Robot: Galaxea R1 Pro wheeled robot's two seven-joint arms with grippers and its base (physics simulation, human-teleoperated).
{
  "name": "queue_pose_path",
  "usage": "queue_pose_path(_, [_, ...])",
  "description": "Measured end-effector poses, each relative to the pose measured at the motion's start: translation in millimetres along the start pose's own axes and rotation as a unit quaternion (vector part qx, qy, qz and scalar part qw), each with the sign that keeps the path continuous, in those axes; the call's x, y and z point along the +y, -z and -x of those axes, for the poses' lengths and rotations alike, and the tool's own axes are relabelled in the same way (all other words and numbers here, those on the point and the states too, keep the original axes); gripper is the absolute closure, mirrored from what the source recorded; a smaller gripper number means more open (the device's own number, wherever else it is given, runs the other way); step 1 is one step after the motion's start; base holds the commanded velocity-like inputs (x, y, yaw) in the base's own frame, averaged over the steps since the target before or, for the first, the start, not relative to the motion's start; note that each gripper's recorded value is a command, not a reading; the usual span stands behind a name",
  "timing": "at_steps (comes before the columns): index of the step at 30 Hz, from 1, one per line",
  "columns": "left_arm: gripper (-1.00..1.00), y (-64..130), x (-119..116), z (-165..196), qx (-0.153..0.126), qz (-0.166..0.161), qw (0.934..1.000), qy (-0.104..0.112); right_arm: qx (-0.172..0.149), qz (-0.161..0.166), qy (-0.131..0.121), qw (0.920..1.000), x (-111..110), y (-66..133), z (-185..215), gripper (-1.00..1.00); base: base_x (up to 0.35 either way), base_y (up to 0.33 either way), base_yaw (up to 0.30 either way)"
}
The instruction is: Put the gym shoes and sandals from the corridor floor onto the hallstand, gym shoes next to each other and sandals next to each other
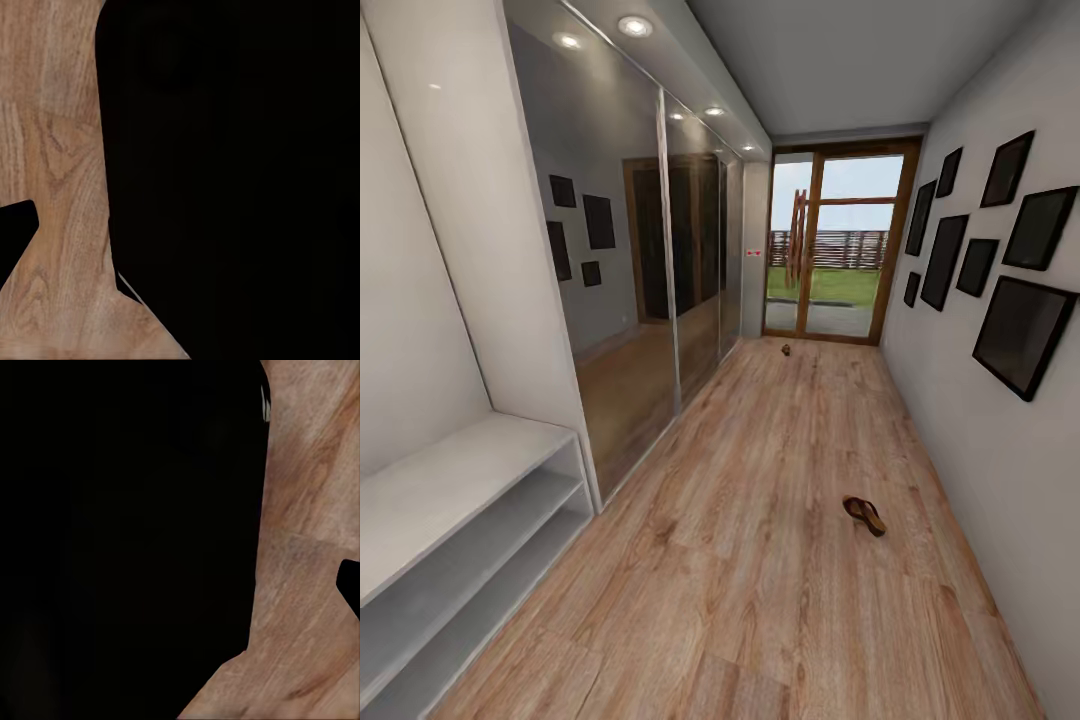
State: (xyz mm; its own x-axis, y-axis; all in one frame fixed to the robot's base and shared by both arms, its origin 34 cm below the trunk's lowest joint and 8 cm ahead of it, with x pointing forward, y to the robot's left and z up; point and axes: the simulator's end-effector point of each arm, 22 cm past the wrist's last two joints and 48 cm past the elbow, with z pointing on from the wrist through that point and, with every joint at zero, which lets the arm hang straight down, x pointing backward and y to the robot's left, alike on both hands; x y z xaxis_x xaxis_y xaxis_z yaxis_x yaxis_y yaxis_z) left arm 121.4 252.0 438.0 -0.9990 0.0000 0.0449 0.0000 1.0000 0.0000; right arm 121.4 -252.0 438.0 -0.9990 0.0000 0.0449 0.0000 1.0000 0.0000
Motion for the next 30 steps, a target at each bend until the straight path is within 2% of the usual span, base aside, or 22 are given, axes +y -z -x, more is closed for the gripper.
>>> queue_pose_path(5, [-1.00, 0.1, -0.2, 8.9, -0.016, -0.001, 0.9999, -0.001, -0.028, 0.012, 0.002, 0.9995, 20.5, 0.8, 21.6, -1.00, 0.000, 0.000, 0.000])
queue_pose_path(7, [-1.00, 0.2, -0.7, 11.3, -0.022, -0.001, 0.9998, -0.001, -0.040, 0.013, 0.002, 0.9991, 20.8, 1.2, 29.7, -1.00, 0.000, 0.000, 0.000])
queue_pose_path(10, [-1.00, 0.1, -2.8, 7.0, -0.013, -0.002, 0.9999, 0.000, -0.034, 0.016, 0.003, 0.9993, 26.4, 1.2, 28.4, -1.00, 0.000, 0.000, 0.000])
queue_pose_path(14, [-1.00, 0.0, -3.7, 2.6, -0.003, -0.003, 1.0000, 0.000, -0.044, 0.019, 0.002, 0.9988, 31.6, 2.0, 36.3, -1.00, 0.000, 0.000, 0.000])
queue_pose_path(19, [-1.00, 0.0, -3.2, 2.0, -0.002, -0.003, 1.0000, -0.001, -0.048, 0.021, 0.002, 0.9986, 33.5, 2.3, 39.0, -1.00, 0.000, 0.000, 0.000])
queue_pose_path(26, [-1.00, 1.0, 8.7, 29.2, -0.040, 0.005, 0.9992, -0.005, -0.079, 0.017, 0.003, 0.9967, 28.9, 4.4, 59.5, -1.00, 0.000, 0.000, 0.000])
queue_pose_path(30, [-1.00, 2.5, 16.5, 45.5, -0.063, 0.010, 0.9980, -0.005, -0.102, 0.006, 0.004, 0.9948, 11.6, 6.3, 75.0, -1.00, 0.000, 0.000, 0.000])
